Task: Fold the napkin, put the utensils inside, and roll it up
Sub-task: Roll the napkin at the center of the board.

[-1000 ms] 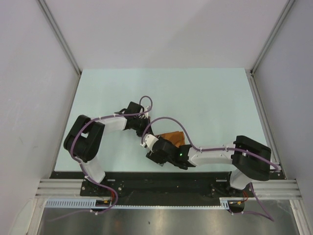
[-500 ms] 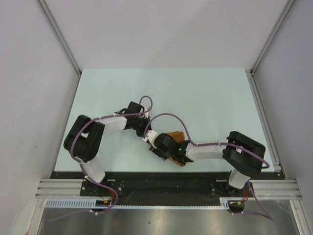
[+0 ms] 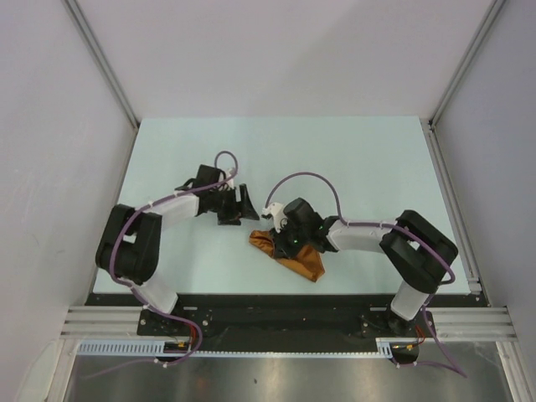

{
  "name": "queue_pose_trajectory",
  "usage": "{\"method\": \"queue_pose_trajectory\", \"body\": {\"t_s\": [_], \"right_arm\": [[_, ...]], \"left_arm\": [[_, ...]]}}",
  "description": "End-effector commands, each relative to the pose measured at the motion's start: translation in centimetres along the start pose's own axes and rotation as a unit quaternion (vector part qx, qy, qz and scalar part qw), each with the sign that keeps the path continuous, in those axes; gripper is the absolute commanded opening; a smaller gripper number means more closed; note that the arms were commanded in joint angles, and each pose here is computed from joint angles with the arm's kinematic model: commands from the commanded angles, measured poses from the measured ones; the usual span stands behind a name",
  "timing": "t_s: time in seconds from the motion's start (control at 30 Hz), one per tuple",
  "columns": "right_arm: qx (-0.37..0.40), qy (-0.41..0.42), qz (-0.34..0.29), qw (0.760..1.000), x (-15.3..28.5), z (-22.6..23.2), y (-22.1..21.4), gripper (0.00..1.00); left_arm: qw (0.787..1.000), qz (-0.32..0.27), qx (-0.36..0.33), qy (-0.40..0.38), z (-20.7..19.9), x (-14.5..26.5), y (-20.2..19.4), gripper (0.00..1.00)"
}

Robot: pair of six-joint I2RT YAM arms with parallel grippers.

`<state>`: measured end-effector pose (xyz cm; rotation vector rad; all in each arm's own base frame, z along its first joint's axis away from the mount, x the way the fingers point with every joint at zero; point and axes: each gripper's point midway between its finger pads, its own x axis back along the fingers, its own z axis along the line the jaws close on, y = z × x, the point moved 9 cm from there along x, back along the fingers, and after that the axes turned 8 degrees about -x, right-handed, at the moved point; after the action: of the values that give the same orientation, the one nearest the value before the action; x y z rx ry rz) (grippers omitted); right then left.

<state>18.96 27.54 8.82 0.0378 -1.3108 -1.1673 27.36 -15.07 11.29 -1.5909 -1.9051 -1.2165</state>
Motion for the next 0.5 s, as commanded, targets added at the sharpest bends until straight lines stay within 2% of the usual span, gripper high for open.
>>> {"method": "queue_pose_trajectory", "body": {"t_s": [0.0,0.07,0.2,0.37,0.47], "right_arm": [[-0.104,0.141,0.081,0.981,-0.3,0.1,-2.0,0.1],[-0.132,0.172,0.084,0.973,-0.4,0.0,-1.5,0.08],[-0.179,0.277,0.08,0.94,-0.4,0.6,-0.6,0.05],[-0.212,0.329,0.063,0.918,-0.7,0.1,0.0,0.04],[-0.257,0.33,0.055,0.907,-0.6,-1.5,-0.4,0.02]], "left_arm": [[0.996,-0.082,0.016,0.044,1.6,3.6,1.7,0.8],[0.993,-0.103,0.01,0.061,1.5,4.4,1.7,0.81],[0.991,-0.117,0.003,0.058,1.3,4.9,1.1,0.8],[0.993,-0.113,-0.036,0.016,-0.2,4.1,-0.4,0.8],[0.992,-0.105,-0.071,0.012,-1.6,3.4,-1.4,0.8]]}}
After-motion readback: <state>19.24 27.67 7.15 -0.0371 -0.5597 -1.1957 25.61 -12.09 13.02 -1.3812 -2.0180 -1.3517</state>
